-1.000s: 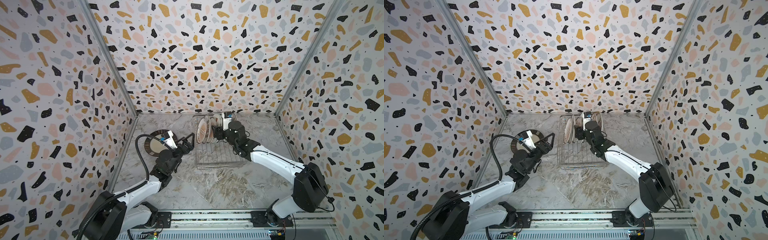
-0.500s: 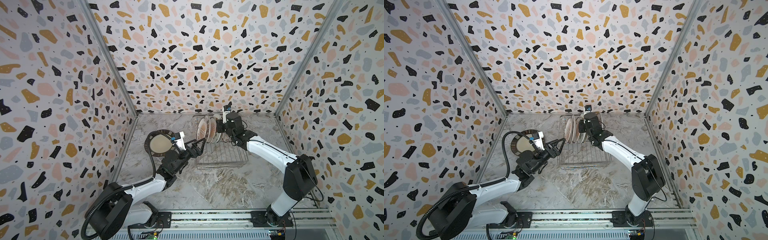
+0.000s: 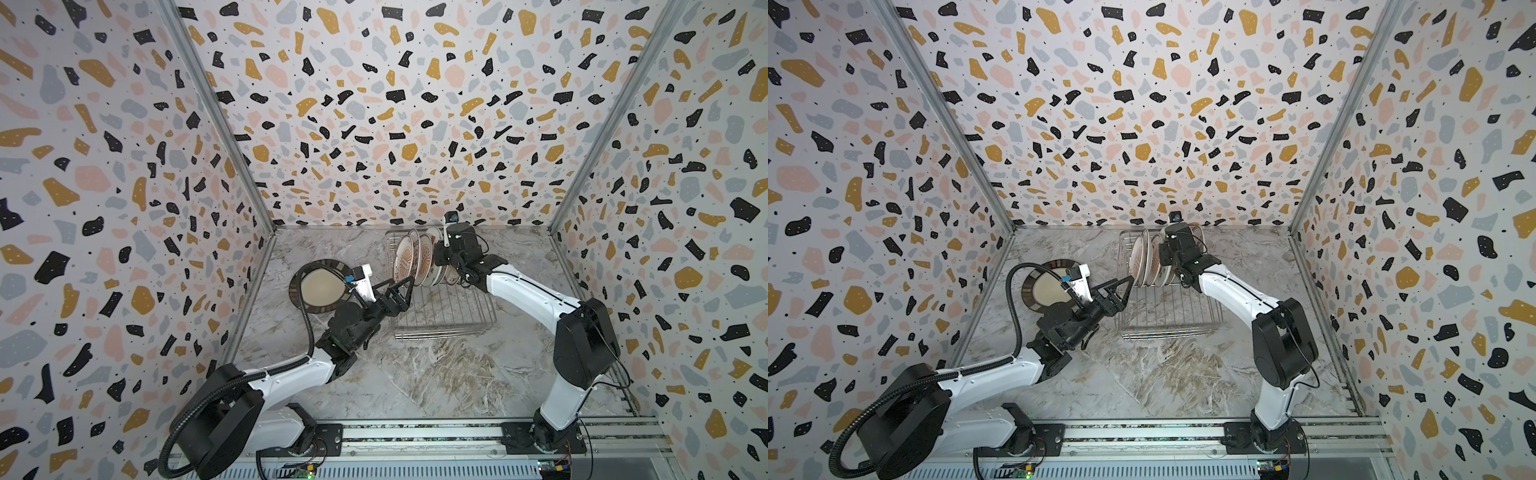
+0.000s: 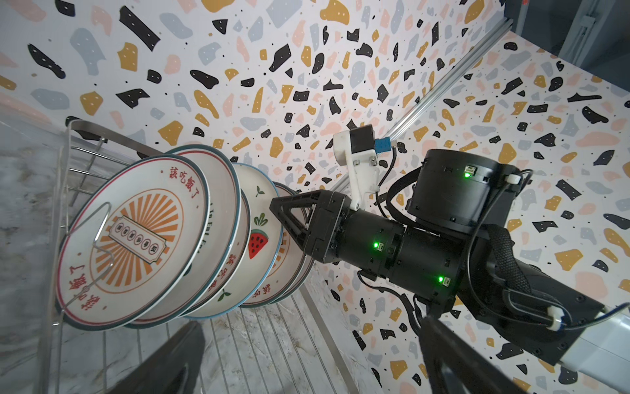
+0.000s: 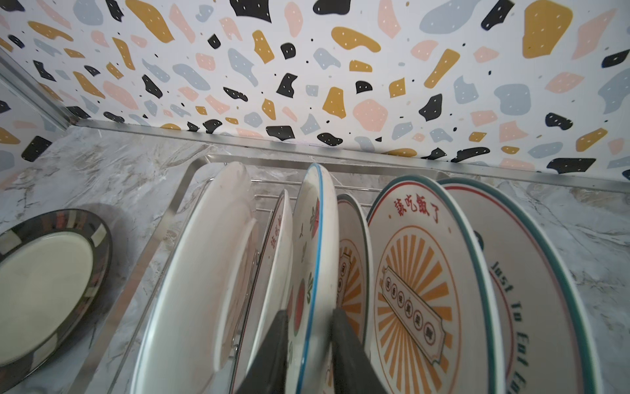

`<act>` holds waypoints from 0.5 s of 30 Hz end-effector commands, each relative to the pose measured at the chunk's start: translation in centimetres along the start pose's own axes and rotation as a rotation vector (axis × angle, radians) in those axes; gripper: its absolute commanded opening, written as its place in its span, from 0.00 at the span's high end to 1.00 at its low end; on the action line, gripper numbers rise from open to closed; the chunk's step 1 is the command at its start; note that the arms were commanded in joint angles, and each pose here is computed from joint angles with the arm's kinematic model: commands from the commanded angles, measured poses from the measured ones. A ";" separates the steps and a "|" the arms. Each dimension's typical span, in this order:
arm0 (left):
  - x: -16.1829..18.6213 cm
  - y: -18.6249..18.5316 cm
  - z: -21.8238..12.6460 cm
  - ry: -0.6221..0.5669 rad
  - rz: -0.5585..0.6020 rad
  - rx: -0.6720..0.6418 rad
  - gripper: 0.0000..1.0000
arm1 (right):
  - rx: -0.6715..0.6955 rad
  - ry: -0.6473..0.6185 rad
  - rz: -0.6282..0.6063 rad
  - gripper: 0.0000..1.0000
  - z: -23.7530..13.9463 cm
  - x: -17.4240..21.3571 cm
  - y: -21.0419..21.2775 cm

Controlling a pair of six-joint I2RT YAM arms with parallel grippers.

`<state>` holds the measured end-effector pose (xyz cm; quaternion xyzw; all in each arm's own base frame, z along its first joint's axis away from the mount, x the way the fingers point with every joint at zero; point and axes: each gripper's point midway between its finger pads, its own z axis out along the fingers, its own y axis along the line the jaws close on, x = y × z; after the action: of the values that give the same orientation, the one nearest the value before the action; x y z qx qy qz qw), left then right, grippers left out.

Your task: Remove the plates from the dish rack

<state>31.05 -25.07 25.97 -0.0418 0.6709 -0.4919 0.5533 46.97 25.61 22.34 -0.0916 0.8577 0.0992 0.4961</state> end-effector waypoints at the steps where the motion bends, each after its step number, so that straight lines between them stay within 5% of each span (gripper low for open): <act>1: -0.9 -0.8 0.2 -0.039 0.010 0.026 0.00 | 0.012 -0.014 0.001 0.77 -0.3 -1.3 0.0; 15: -1.8 1.3 -0.9 -0.117 0.004 -0.071 0.00 | 0.186 0.036 0.001 0.79 2.0 -0.8 -1.9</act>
<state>31.80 -23.55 24.85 -0.0788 0.6747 -0.4637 0.5688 49.45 24.98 21.06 -0.0589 0.8702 0.0439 0.4872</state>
